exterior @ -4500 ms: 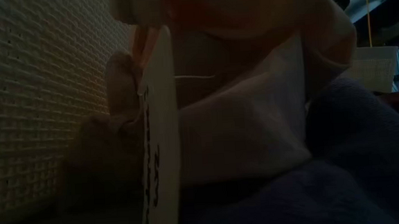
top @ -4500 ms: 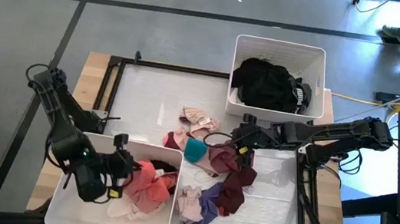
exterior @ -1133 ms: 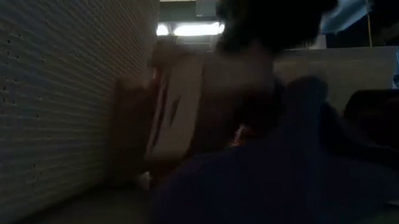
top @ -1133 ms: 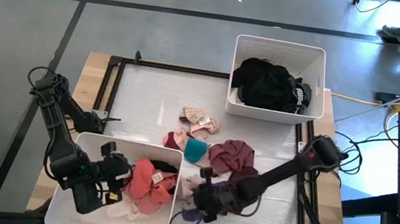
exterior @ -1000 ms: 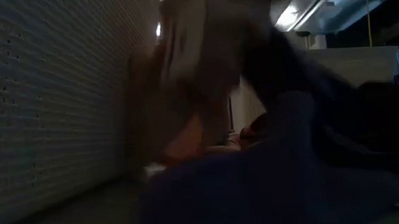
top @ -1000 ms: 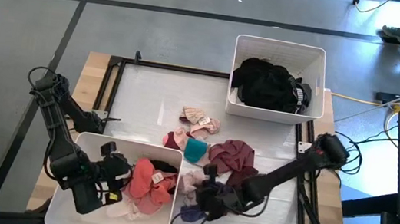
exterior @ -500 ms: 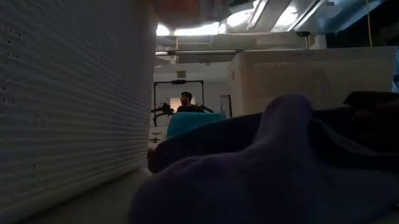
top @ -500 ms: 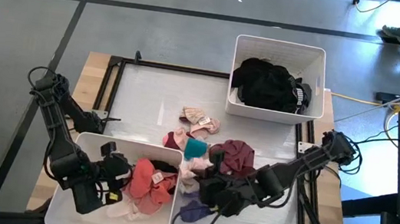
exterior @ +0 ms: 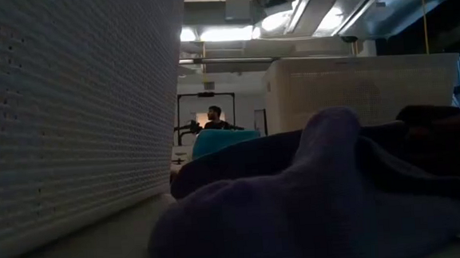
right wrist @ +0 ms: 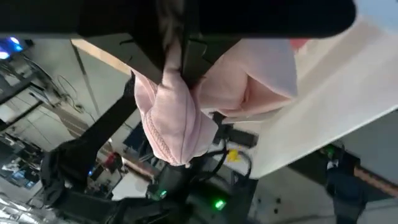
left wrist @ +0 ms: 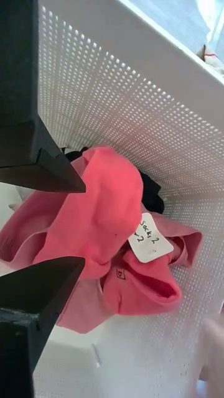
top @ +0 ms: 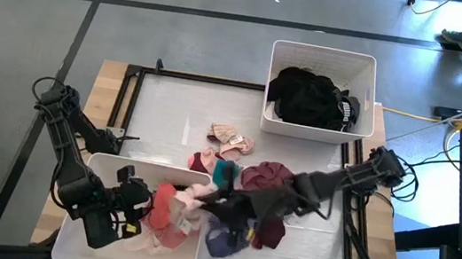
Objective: Sort clothes
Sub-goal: Put the pink underwear into the bottom white laundry bin, then put the light pink sock into the bottom white laundry bin
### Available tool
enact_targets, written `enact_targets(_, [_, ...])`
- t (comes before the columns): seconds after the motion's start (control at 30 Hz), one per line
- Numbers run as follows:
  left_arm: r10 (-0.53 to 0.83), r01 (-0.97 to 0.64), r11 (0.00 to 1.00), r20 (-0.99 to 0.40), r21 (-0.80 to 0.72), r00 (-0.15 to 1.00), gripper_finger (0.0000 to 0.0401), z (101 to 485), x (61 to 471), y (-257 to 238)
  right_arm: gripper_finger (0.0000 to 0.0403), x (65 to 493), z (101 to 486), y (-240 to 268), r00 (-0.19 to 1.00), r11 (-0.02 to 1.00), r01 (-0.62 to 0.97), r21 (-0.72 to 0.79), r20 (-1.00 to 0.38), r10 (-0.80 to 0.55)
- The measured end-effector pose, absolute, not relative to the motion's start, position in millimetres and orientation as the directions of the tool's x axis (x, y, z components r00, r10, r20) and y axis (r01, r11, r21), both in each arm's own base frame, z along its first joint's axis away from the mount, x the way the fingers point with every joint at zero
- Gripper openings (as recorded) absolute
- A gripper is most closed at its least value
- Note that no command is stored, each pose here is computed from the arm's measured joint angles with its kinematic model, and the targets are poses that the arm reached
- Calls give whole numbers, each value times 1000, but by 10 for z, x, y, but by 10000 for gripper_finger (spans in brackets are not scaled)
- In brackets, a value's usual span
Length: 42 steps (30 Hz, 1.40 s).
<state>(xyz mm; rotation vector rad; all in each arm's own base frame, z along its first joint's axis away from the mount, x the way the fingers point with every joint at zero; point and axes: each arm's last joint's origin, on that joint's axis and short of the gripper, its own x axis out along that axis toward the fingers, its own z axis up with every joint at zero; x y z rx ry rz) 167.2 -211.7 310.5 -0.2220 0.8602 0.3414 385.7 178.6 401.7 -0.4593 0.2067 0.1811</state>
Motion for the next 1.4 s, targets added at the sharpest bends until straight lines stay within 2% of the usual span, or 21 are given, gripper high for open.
enact_targets(0.1, [204,-381,923,-771,-54,603,169,3105,1672,-2117,43,3980,4001,1649,967,893,-219,-393,-210,145])
enact_targets(0.2, [204,-378,924,-771,-52,603,169,3105,1672,-2117,43,4091,3946,1517,962,924,-231,-306,-215,169])
enact_targets(0.4, [225,-323,946,-704,-7,673,169,3131,1669,-2153,61,4290,3672,1371,908,944,-318,-91,-318,275])
enact_targets(0.5, [209,-282,959,-669,-1,713,169,3150,1655,-2209,100,4353,3493,1403,881,946,-320,-57,-385,275])
enact_targets(0.6, [203,-250,968,-620,12,758,169,3173,1640,-2261,157,4375,3396,1422,862,945,-323,-48,-428,273])
enact_targets(0.7, [218,-239,970,-557,36,802,169,3200,1628,-2295,211,4348,3378,1414,845,944,-325,-47,-462,268])
enact_targets(0.8, [245,-248,967,-482,59,841,169,3229,1621,-2319,248,4206,3471,1365,819,949,-314,-30,-514,255])
enact_targets(0.9, [271,-268,961,-448,71,852,169,3236,1616,-2311,268,3978,3708,1282,817,967,-254,16,-532,223])
enact_targets(1.07, [347,-331,937,-378,110,858,169,3199,1681,-2244,275,3593,3848,1138,731,991,-124,56,-670,129])
enact_targets(1.17, [392,-367,920,-354,139,849,169,3119,1724,-2189,272,3439,3829,1066,664,1000,-12,7,-748,13])
enact_targets(1.3, [418,-387,909,-349,156,839,169,3023,1782,-2144,271,3355,3657,1056,580,987,85,-139,-798,-162])
enact_targets(1.4, [406,-365,913,-337,180,849,169,2987,1814,-2174,271,3350,3444,1043,527,975,106,-193,-821,-220])
